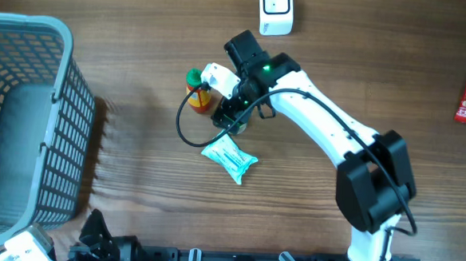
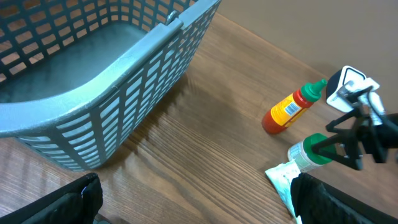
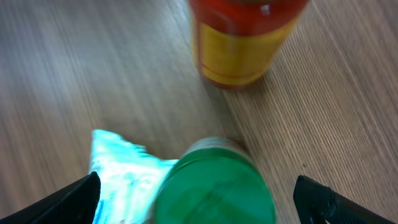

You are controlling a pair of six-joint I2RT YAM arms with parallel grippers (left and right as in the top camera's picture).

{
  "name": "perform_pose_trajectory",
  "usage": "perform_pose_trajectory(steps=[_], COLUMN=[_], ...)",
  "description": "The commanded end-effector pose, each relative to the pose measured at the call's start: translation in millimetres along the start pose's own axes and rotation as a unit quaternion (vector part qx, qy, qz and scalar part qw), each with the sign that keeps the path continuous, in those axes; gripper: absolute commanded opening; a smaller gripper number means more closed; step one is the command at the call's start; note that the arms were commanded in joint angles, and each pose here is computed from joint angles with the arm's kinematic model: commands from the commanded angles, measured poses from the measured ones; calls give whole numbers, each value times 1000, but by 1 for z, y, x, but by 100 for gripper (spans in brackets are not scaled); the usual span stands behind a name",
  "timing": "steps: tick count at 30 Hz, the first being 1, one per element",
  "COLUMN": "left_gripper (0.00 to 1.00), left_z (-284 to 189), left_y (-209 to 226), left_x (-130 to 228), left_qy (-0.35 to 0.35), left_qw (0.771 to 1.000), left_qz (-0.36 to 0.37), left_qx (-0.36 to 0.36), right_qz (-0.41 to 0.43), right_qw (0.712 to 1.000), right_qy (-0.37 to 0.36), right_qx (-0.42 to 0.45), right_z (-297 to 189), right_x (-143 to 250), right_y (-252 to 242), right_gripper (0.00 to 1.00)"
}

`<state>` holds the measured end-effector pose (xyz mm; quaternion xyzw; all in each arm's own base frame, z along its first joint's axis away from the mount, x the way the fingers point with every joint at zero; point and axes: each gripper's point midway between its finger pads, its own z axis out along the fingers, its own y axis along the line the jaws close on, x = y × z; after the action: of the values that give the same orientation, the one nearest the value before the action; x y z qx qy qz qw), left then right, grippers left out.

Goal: Scan the item barcode
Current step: 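Reach the right gripper down and grasp the green-lidded jar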

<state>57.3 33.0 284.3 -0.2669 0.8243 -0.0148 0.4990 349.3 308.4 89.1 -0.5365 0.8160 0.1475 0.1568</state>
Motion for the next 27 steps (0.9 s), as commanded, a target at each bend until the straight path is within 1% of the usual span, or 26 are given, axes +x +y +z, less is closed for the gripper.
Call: perform_pose_trajectory(steps=[1, 3, 5, 6, 7, 9, 11, 13, 14, 15, 16, 17, 19, 20, 21, 22, 23, 24, 26, 27], left_gripper=[100, 100, 100, 100, 100, 100, 100, 100, 100, 100, 100, 100, 100, 100, 100, 100, 100, 100, 100, 100], left_z=[-2, -2, -2, -2, -2, -2, -2, -2, -2, -2, -2, -2, -2, -2, -2, -2, -2, -2, -2, -2], left_y=[0, 0, 0, 0, 0, 0, 0, 0, 0, 0, 0, 0, 0, 0, 0, 0, 0, 0, 0, 0], left_x=[-1, -1, -1, -1, -1, -1, -1, -1, -1, -1, -1, -1, -1, -1, -1, -1, -1, -1, -1, -1], left_qy=[-6, -6, -6, -6, -6, -6, -6, -6, -6, -6, -6, -6, -6, -6, -6, -6, -6, -6, -6, -6], left_qw=[1000, 1000, 1000, 1000, 1000, 1000, 1000, 1000, 1000, 1000, 1000, 1000, 1000, 1000, 1000, 1000, 1000, 1000, 1000, 1000], left_qz=[6, 6, 6, 6, 6, 6, 6, 6, 6, 6, 6, 6, 6, 6, 6, 6, 6, 6, 6, 6], left_qx=[0, 0, 0, 0, 0, 0, 0, 0, 0, 0, 0, 0, 0, 0, 0, 0, 0, 0, 0, 0], right_qz=[31, 33, 54, 63, 74, 117, 191, 265, 313, 372, 414, 465, 574, 611, 624, 647, 659, 674, 675, 674], right_qw=[997, 997, 995, 994, 993, 989, 974, 954, 939, 917, 899, 873, 804, 776, 765, 744, 730, 712, 706, 706], right_qy=[51, 60, 70, 75, 80, 81, 91, 102, 101, 93, 89, 83, 75, 73, 74, 79, 85, 97, 119, 125], right_qx=[48, 44, 40, 39, 37, 46, 84, 93, 100, 110, 115, 121, 133, 138, 139, 148, 159, 172, 176, 177], right_z=[35, 46, 50, 50, 49, 49, 46, 36, 28, 17, 11, 4, -2, 0, 1, 4, 5, 8, 12, 11], right_x=[23, 28, 34, 36, 39, 40, 47, 53, 55, 57, 60, 64, 74, 79, 80, 88, 96, 108, 122, 124], right_y=[-25, -26, -24, -23, -21, -23, -33, -33, -36, -40, -43, -47, -55, -54, -53, -51, -50, -48, -40, -38], right_gripper=[100, 100, 91, 85, 75, 66, 65, 66, 66, 66, 65, 65, 65, 65, 65, 66, 66, 69, 73, 78])
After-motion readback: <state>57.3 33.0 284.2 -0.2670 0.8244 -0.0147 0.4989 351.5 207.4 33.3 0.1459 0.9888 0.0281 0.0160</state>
